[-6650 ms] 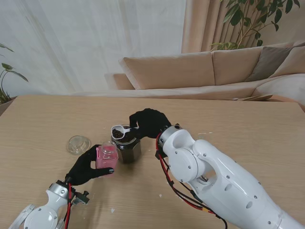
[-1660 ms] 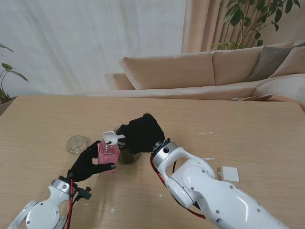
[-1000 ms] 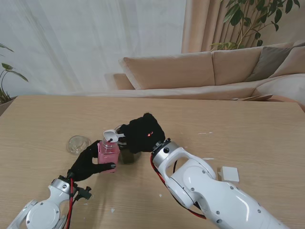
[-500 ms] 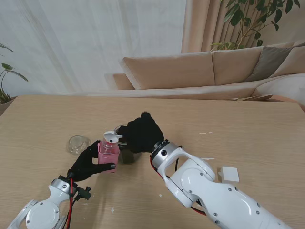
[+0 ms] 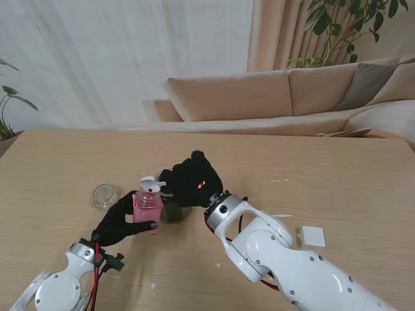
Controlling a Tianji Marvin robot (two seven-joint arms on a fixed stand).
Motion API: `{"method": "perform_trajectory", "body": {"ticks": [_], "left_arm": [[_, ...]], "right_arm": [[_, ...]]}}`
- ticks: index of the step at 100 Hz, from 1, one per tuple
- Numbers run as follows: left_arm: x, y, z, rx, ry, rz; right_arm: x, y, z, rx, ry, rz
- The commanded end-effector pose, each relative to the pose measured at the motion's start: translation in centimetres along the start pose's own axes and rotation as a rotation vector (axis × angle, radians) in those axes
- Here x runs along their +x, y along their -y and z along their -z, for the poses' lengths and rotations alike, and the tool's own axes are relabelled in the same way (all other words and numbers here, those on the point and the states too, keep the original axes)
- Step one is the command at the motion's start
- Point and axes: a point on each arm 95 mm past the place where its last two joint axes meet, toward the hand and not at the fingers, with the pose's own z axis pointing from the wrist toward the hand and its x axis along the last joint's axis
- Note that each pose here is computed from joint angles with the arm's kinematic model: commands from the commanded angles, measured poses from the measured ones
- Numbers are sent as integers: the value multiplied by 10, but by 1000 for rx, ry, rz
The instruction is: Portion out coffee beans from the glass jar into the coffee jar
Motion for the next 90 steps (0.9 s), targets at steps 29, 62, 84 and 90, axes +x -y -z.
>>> {"method": "perform_trajectory", "body": {"ticks": [29, 62, 84, 90], "left_arm": [[5, -3, 0, -21, -3, 26], [3, -3, 0, -19, -1, 19], [0, -1, 3, -14, 5, 6], [-2, 0, 5, -12, 5, 2]], "right_arm": [[3, 1, 1, 5, -7, 95], [0, 1, 1, 11, 16, 19], [-12, 0, 3, 44, 71, -72], [-17, 1, 3, 64, 86, -84]]}}
